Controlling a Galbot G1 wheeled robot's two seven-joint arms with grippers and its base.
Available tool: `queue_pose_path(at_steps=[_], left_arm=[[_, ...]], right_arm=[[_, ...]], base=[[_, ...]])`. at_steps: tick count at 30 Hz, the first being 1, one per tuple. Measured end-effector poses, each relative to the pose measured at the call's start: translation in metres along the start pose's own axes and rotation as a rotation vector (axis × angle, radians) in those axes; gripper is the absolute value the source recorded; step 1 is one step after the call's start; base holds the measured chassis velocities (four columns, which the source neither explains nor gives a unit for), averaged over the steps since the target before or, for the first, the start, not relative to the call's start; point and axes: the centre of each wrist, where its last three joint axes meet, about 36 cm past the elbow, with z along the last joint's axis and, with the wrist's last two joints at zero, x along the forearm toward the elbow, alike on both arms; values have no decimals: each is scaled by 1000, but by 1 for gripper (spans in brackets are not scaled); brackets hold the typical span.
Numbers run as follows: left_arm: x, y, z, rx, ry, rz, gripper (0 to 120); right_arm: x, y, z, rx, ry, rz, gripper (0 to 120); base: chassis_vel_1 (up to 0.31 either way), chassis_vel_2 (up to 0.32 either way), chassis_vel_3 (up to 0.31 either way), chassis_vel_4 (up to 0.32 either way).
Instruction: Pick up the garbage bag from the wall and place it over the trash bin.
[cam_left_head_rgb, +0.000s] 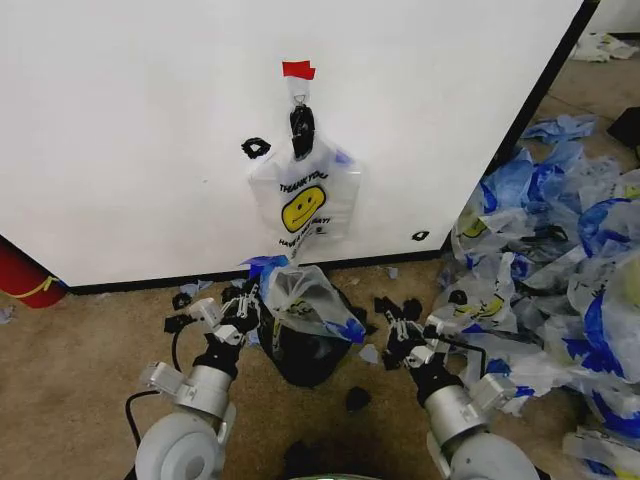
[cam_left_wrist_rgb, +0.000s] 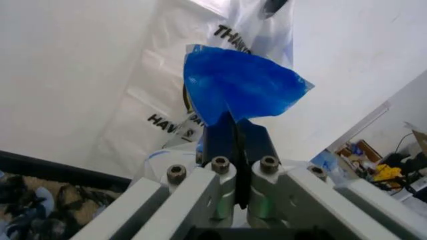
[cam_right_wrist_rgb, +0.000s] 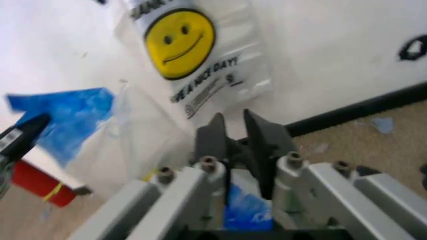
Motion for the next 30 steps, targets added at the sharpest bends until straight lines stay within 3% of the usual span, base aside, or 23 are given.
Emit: queue_pose_path(at_steps=[5,8,12,14,16,20,23,30], left_arm=[[1,-2,2,9,2,3,0],[1,-5,3,16,1,6,0],[1,-6,4,19,0,8,0],[0,-5,6,20,2,6,0],[-1,-5,7,20,2,5,0],[-1,-4,8,21,1,4,0],[-2,-4,9,21,-1,4,0],[-3,-4,12,23,1,1,0]], right_arm=[[0,-10,2,137,10,-17,30],[3,-20,4,253,27,-31,45],[13,-14,6,258,71,-51,54],[22,-7,7,247,94,-76,67],[24,-5,7,245,99,-82,69],[26,-4,7,284,129,-63,88],[25,-7,9,322,136,-39,95],[25,-8,12,351,157,-4,96]], base=[[0,0,0,0],[0,0,0,0],[0,0,0,0],[0,0,0,0],[0,0,0,0],[0,0,0,0],[0,0,0,0],[0,0,0,0]])
